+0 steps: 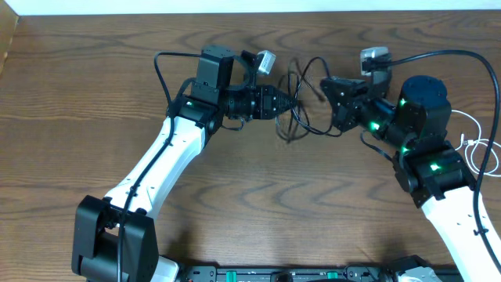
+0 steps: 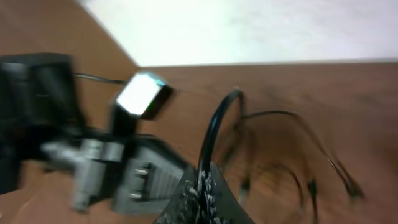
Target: Untangle cables
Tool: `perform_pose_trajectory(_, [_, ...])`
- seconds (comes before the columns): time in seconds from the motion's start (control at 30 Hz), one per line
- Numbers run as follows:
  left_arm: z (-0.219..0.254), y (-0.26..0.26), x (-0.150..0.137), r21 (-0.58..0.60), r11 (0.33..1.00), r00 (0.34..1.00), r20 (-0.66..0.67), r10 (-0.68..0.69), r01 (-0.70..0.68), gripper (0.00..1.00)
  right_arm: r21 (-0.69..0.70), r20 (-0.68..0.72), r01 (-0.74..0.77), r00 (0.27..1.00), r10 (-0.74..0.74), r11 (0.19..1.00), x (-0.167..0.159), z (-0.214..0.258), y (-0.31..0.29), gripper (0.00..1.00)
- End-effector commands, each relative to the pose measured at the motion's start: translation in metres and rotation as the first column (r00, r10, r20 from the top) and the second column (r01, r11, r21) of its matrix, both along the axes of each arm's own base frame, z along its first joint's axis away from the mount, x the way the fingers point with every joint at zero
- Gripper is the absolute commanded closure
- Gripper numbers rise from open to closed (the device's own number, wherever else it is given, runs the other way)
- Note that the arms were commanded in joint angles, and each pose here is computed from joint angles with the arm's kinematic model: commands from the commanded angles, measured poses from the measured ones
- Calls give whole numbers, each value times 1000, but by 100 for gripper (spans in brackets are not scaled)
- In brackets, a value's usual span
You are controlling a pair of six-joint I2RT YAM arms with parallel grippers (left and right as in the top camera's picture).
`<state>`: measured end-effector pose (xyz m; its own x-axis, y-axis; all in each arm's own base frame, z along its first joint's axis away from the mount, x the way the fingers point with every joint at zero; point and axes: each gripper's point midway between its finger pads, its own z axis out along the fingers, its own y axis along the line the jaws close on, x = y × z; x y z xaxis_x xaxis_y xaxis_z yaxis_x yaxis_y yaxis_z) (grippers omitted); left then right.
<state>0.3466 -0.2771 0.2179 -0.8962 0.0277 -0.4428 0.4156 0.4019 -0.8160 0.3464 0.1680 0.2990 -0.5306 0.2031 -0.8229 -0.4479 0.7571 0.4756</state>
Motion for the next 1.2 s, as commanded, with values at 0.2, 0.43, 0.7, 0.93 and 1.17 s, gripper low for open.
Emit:
perform_pose_trajectory(0.2, [-15, 3, -15, 39, 997, 998, -24, -61, 62, 92, -234, -180, 411, 873, -454, 881, 9, -58, -103, 99])
perform_pose_trajectory(0.43, [-20, 7, -18, 56, 996, 997, -42, -63, 65, 93, -348, -233, 487, 783, -577, 801, -4, -81, -141, 99])
perform_pose_trajectory(0.7, [-26, 25, -13, 73, 997, 995, -98, -13, 20, 92, -483, -209, 563, 669, -713, 671, -19, -94, -180, 99])
perform_pose_trajectory(0.93, [-35, 50, -8, 101, 995, 991, -129, 29, -16, 92, -506, -187, 593, 634, -750, 627, -21, -94, -193, 99])
perform_pose_trajectory(1.17, [-43, 70, -10, 125, 991, 981, -180, 66, -43, 92, -364, -251, 386, 836, -489, 847, -9, -86, -137, 99])
